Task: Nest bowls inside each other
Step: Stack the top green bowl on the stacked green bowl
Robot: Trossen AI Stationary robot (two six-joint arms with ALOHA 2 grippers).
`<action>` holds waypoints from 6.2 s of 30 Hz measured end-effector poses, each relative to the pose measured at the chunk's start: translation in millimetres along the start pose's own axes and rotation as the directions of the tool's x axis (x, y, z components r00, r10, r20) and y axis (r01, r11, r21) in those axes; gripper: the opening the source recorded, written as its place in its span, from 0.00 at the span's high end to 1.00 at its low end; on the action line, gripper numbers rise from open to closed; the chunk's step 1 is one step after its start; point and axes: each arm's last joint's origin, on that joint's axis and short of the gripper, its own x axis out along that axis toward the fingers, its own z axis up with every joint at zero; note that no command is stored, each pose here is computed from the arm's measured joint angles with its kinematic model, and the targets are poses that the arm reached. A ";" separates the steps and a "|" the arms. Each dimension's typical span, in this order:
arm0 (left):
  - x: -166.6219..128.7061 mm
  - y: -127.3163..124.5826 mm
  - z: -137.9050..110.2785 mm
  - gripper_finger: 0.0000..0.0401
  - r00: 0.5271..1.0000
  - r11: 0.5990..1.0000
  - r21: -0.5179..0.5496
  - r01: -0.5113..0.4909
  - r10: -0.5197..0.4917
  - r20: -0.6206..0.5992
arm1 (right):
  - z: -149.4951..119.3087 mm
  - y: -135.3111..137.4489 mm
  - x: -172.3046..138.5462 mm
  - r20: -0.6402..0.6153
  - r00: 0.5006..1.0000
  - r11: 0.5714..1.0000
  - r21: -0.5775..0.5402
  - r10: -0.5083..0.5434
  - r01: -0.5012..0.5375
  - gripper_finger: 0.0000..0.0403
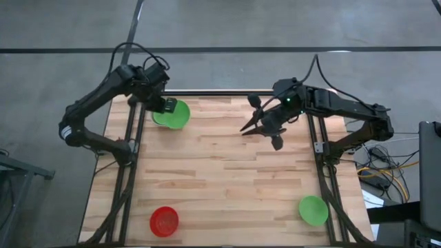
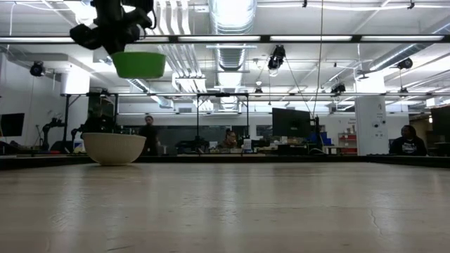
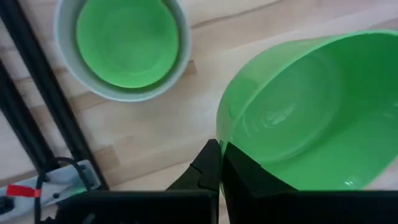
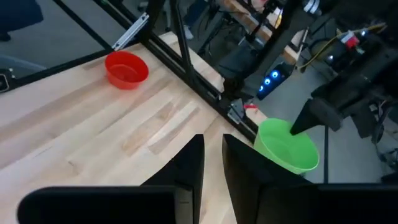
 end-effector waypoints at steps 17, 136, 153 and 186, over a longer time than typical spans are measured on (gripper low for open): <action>36.5 55.5 24.1 0.97 0.993 0.992 -0.102 -0.078 0.068 -0.097 | 0.2 -1.3 7.3 0.076 0.996 0.999 0.001 0.040 -0.040 0.87; 148.3 117.3 12.8 0.93 0.980 0.912 -0.364 -0.188 0.149 -0.134 | -3.5 -0.7 11.3 0.062 0.997 0.999 -0.005 0.039 -0.038 0.87; 133.8 107.0 35.0 0.92 0.997 0.945 -0.322 -0.051 0.065 0.031 | -3.5 -0.7 11.3 0.061 0.997 0.999 -0.003 0.038 -0.037 0.87; 142.2 107.5 28.0 0.91 1.000 0.961 -0.277 -0.026 0.021 -0.019 | -3.4 -0.7 11.3 0.060 0.997 0.999 -0.007 0.037 -0.037 0.87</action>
